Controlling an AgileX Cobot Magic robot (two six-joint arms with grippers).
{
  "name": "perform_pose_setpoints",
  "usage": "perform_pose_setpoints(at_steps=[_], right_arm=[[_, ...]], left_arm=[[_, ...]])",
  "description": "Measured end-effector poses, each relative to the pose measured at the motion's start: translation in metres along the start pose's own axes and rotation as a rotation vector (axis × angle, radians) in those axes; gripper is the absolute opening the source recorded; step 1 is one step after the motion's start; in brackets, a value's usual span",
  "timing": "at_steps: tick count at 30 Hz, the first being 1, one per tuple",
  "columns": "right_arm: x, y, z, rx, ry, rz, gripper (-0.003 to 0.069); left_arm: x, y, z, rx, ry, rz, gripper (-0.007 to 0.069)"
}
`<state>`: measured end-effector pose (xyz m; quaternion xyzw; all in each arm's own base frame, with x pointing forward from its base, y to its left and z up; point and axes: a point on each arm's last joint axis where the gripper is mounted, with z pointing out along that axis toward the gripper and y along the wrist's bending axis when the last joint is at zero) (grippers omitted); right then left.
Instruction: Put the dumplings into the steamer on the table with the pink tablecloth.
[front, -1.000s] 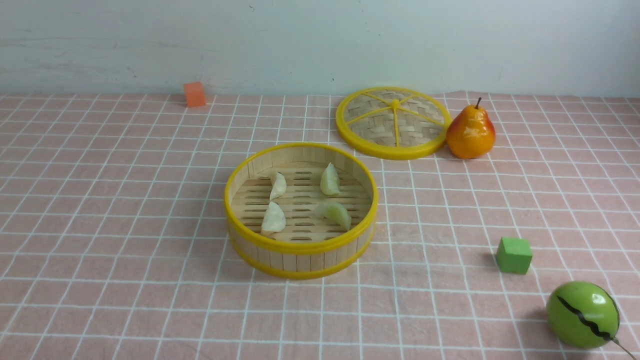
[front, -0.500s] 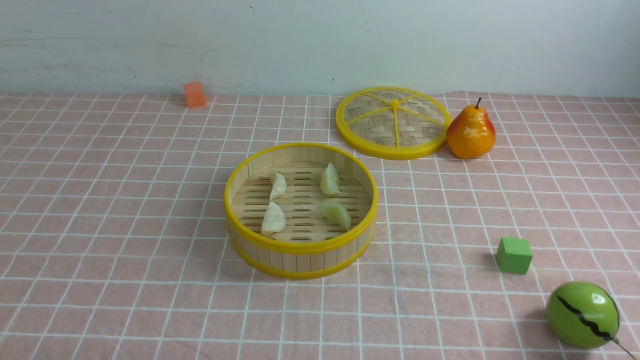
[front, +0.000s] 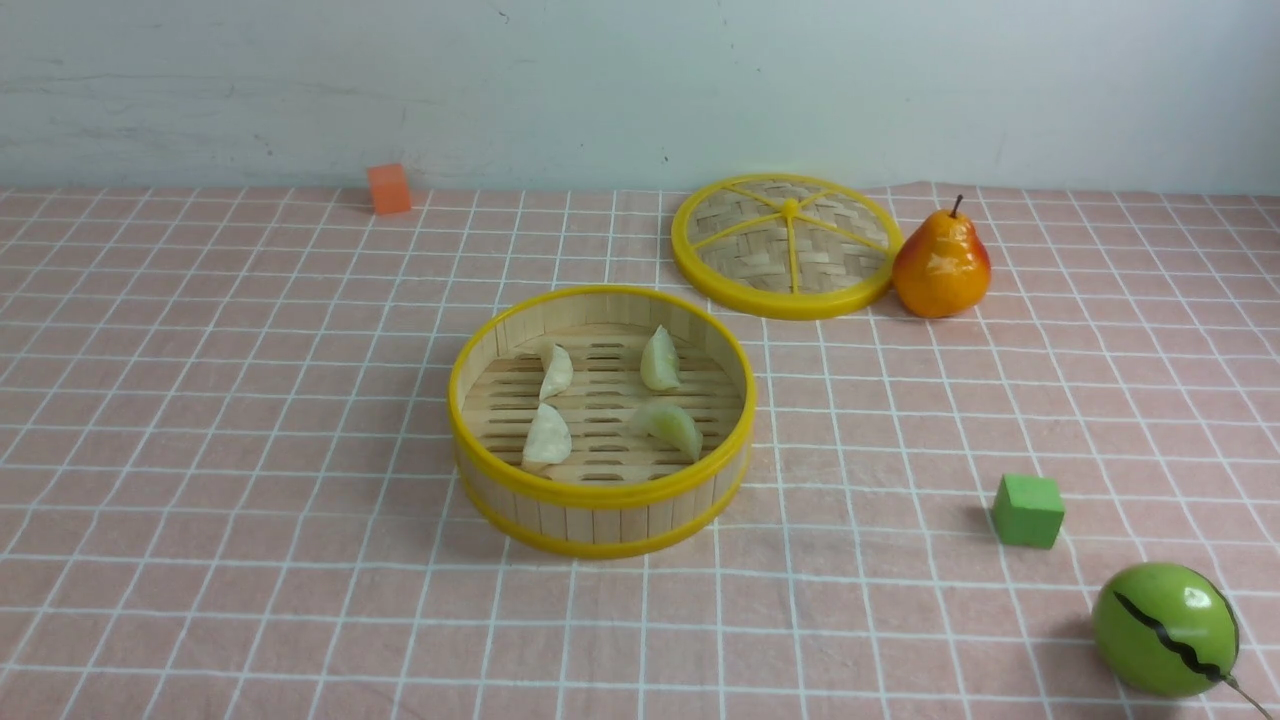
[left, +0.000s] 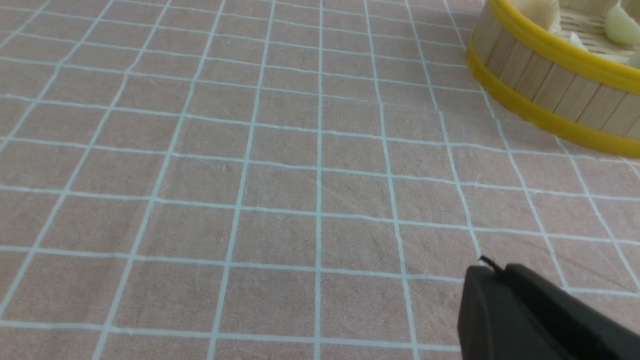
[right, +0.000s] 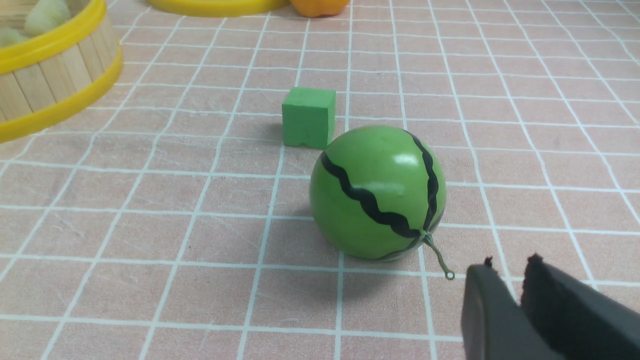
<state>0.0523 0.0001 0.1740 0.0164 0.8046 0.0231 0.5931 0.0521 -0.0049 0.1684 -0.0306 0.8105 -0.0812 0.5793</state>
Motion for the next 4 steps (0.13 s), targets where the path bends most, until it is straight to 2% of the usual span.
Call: perform_pose_setpoints(at_steps=[4], right_arm=[[0.0000, 0.0000, 0.0000, 0.000, 0.000, 0.000, 0.0125]], left_arm=[[0.0000, 0.0000, 0.0000, 0.000, 0.000, 0.000, 0.0016]])
